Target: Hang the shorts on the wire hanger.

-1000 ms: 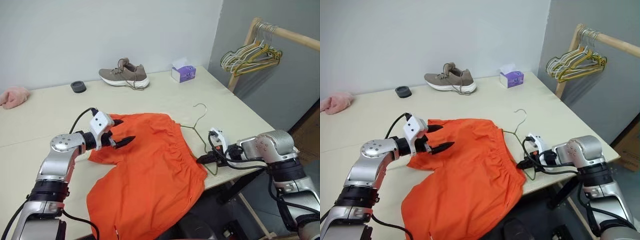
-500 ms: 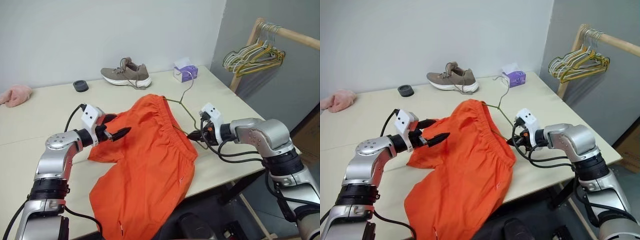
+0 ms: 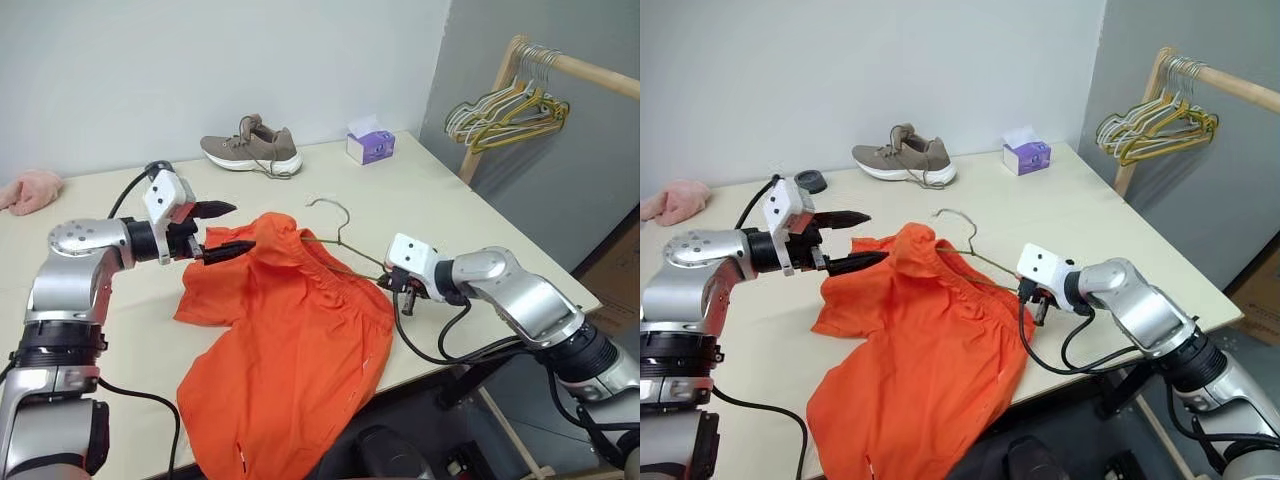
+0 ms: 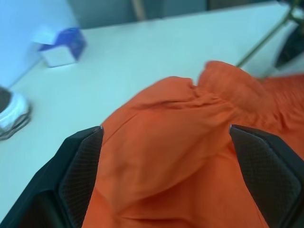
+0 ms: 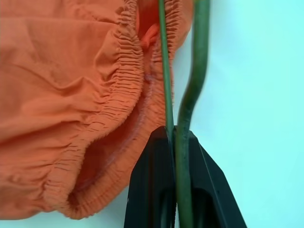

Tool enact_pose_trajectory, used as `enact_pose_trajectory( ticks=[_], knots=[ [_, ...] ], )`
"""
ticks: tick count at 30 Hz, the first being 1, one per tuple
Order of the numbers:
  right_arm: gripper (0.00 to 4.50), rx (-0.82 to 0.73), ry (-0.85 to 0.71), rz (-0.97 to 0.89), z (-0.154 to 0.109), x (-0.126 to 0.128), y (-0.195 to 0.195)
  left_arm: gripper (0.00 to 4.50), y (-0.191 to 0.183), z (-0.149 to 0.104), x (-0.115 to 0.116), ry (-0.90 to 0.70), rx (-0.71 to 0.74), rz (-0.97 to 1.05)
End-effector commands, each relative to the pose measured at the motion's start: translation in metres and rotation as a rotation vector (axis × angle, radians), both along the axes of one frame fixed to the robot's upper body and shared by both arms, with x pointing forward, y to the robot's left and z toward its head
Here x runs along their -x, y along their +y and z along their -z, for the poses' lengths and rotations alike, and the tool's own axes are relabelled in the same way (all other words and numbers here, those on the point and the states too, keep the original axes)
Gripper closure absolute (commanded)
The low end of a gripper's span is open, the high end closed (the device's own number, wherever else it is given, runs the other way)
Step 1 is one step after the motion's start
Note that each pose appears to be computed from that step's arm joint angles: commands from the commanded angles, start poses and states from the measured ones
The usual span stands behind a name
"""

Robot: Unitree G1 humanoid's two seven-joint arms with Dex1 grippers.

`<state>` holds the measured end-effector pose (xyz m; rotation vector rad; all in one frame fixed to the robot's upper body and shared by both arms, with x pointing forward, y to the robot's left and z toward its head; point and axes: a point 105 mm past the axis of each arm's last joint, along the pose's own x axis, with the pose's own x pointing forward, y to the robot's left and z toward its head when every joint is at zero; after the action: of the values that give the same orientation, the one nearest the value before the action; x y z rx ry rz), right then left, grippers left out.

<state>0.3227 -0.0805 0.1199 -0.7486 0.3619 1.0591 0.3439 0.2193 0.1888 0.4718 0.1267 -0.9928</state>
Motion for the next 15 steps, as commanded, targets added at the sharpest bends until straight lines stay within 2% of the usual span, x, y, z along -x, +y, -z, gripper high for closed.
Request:
enact_pose_trajectory(
  ticks=[1,5,9,15],
  knots=[
    [4.50,0.024,-0.108,-0.083,-0.014,0.003,0.008,0.03,-0.012,-0.008,-0.003,-0.057,-0.097,0.088],
    [4.50,0.022,-0.134,-0.115,-0.019,0.007,0.013,0.03,-0.024,-0.001,-0.005,-0.047,-0.149,0.163],
    [4.50,0.017,-0.155,-0.142,-0.025,0.010,0.016,0.03,-0.021,0.010,-0.008,-0.047,-0.224,0.185],
    [4.50,-0.028,-0.156,-0.153,-0.037,0.014,0.020,0.03,-0.017,0.028,0.001,0.011,-0.273,0.233]
  ],
)
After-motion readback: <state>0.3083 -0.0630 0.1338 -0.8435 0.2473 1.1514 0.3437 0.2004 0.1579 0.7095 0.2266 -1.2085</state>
